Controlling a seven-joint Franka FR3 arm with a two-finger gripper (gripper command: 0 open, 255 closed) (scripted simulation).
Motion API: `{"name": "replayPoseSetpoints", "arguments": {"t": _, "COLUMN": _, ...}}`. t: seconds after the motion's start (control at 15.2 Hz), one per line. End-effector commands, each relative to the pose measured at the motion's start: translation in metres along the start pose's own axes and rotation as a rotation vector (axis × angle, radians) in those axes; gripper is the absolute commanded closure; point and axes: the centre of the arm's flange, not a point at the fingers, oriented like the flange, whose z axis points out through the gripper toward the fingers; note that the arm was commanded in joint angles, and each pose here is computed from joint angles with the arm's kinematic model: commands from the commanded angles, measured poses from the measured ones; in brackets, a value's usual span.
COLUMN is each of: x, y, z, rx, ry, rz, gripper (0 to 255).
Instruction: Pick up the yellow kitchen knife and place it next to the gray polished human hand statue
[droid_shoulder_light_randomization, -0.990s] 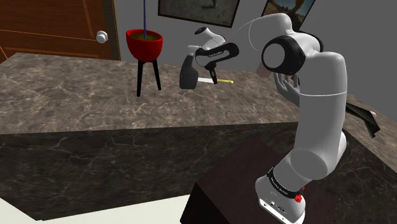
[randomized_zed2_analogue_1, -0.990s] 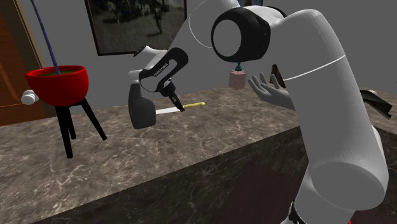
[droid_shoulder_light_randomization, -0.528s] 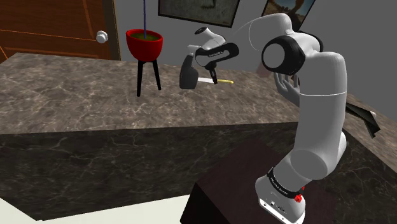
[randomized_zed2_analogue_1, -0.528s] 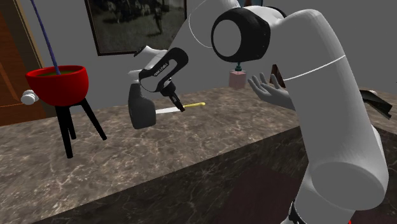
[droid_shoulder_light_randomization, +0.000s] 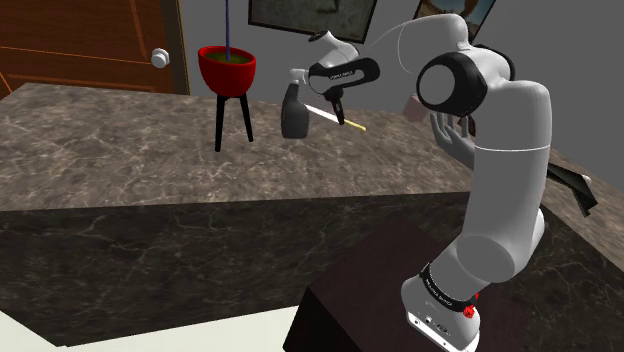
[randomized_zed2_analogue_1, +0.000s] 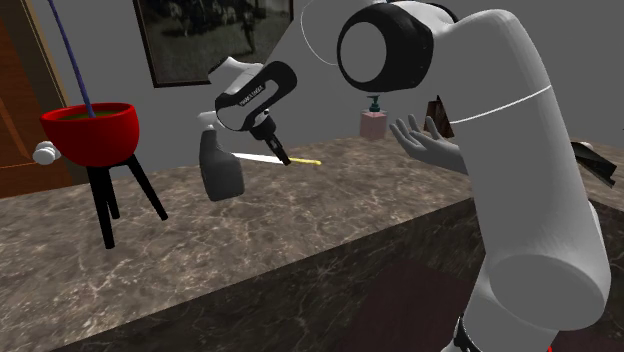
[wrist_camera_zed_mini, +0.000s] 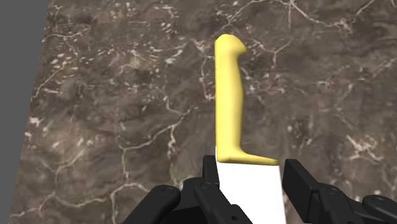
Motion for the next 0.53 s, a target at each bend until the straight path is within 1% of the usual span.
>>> {"name": "replayPoseSetpoints", "arguments": {"t": 0.0, "x": -0.005, "y": 0.001, "z": -0.01, "rx": 0.0, "ry": 0.0, "rz": 0.0, "gripper": 255}}
{"name": "replayPoseSetpoints", "arguments": {"t": 0.46, "x": -0.024, "y": 0.006, "z": -0.042, "rx": 0.0, "ry": 0.0, "rz": 0.0, "gripper": 255}}
